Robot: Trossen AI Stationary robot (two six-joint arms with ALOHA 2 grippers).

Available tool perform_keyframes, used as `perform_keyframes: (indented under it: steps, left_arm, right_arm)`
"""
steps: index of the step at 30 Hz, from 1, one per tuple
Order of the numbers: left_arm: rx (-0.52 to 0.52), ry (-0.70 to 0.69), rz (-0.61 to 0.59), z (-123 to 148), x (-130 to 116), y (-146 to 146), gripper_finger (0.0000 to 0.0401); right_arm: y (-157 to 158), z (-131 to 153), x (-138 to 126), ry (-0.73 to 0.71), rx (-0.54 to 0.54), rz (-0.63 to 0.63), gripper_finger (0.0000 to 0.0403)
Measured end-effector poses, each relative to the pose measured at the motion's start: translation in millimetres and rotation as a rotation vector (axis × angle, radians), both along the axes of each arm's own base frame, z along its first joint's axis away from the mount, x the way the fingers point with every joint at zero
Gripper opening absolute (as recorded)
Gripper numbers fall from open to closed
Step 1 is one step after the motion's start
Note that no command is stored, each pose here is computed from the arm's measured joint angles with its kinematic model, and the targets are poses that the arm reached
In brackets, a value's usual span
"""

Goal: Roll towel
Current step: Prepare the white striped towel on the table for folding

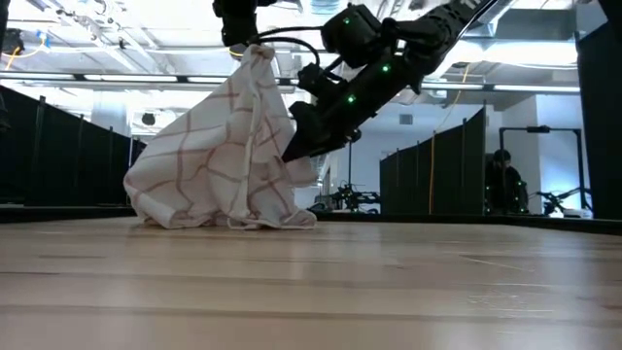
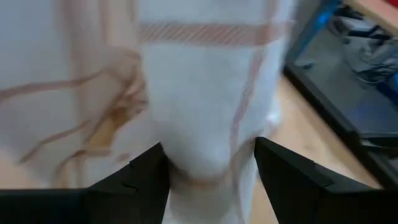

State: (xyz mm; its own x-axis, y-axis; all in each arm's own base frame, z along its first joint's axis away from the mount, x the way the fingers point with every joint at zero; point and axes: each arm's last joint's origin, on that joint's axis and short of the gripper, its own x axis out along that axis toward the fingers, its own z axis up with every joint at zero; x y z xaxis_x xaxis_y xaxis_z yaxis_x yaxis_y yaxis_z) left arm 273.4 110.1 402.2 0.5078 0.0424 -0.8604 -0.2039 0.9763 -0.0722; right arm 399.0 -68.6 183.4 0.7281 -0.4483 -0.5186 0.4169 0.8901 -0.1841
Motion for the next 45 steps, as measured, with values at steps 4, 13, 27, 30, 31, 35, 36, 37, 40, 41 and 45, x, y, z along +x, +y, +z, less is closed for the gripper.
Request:
perform_keyframes:
  steps: [4, 13, 27, 30, 31, 35, 36, 37, 40, 41, 45]
  left_arm:
    - [-0.002, 0.001, 0.001, -0.2, -0.1, 0.0, 0.0000]
    - [-0.010, 0.032, -0.024, -1.6, -0.6, -6.2, 0.0000]
    - [-0.175, 0.363, -0.055, -44.8, 3.9, -93.9, 0.0000]
    - [-0.195, 0.414, -0.019, -64.3, 6.1, -118.2, 0.0002]
    - [-0.208, 0.429, -0.005, -72.0, 5.4, -126.9, 0.0006]
    - [-0.209, 0.375, 0.075, -103.1, 3.0, -160.6, 0.0037]
    - [-0.195, 0.364, 0.114, -111.7, 0.2, -166.1, 0.0046]
    - [-0.180, 0.342, 0.159, -119.6, -1.7, -170.3, 0.0056]
    - [-0.180, 0.233, 0.324, -137.2, -6.1, -179.1, 0.0085]
    - [-0.183, 0.195, 0.375, -144.5, -7.7, -181.3, 0.0095]
    - [-0.251, 0.095, 0.474, -182.3, -7.0, -187.4, 0.0125]
  right_arm:
    - [-8.4, -4.7, -2.8, 0.022, 0.028, -0.038, 0.0166]
    - [-8.7, 7.0, -7.2, 0.054, 0.010, 0.083, 0.0002]
    - [-31.3, 22.4, -12.9, 0.320, -0.111, 0.287, 0.0000]
    - [-44.1, 25.7, -16.5, 0.359, -0.121, 0.305, 0.0000]
    - [-50.0, 26.0, -18.7, 0.372, -0.118, 0.300, 0.0000]
    - [-73.0, 26.5, -27.0, 0.379, -0.086, 0.297, 0.0000]
    - [-77.7, 27.0, -28.5, 0.373, -0.082, 0.299, 0.0000]
    - [-81.4, 27.1, -30.0, 0.373, -0.078, 0.296, 0.0000]
    - [-89.5, 25.6, -35.3, 0.395, -0.066, 0.293, 0.0000]
    - [-93.0, 25.5, -37.0, 0.398, -0.066, 0.287, 0.0000]
    - [-102.4, 27.3, -40.3, 0.380, -0.051, 0.288, 0.0000]
